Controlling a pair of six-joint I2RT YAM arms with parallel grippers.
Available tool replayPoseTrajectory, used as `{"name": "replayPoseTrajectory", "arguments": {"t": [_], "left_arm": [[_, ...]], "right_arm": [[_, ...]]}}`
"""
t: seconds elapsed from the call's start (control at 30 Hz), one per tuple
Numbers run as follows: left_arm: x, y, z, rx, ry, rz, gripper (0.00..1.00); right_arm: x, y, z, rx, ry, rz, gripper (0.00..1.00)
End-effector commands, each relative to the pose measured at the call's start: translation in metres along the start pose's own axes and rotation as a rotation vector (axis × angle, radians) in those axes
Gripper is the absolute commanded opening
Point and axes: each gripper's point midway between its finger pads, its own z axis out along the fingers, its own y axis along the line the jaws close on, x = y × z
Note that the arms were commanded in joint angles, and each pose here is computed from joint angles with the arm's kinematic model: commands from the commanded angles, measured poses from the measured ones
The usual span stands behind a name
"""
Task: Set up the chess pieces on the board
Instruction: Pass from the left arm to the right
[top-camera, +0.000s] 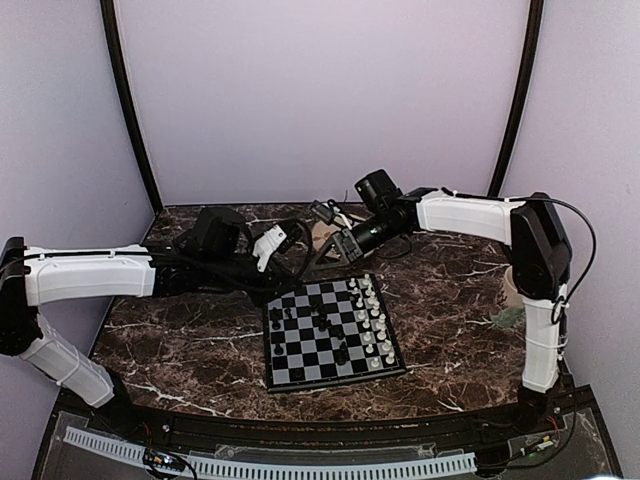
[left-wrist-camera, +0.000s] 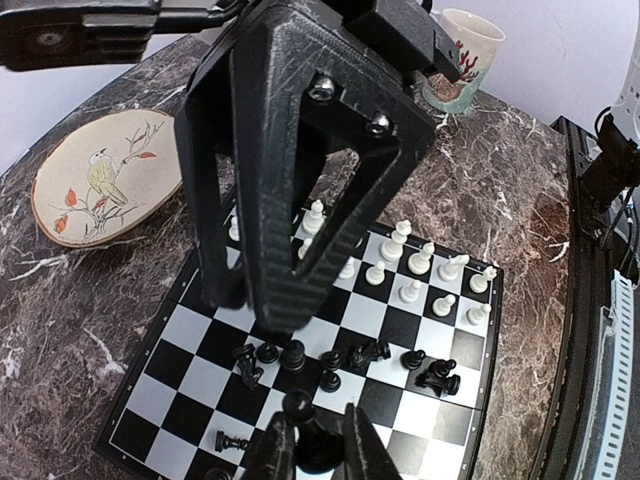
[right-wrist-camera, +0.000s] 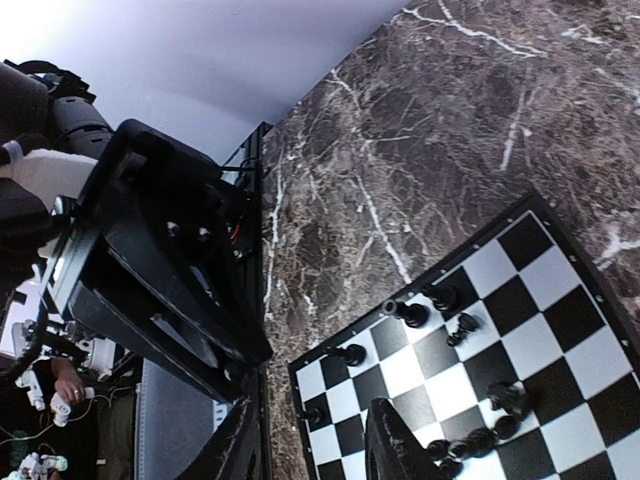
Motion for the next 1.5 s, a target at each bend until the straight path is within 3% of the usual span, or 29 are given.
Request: {"name": "replayPoseTrajectory", "arguments": {"t": [0.0, 0.83, 1.27, 1.47], "left_arm": [[-0.006, -0.009, -0.002, 0.022, -0.025, 0.052, 0.13], [-0.002, -0.003, 0.001, -0.021, -0.009, 0.05, 0.13], [-0.001, -0.004, 0.003, -0.009, -0.008, 0.048, 0.13], [0.001, -0.005, 0.003, -0.008, 0.0, 0.057, 0.17]], "right_arm": [[-0.012, 0.028, 0.011, -0.132, -0.003, 0.019, 0.36], [0.008, 0.04, 0.036, -0.189, 0.068, 0.019, 0.29], [0.008, 0.04, 0.037, -0.194, 0.071, 0.008, 0.09], [0.007, 0.038, 0.038, -0.181, 0.068, 0.0, 0.05]]}}
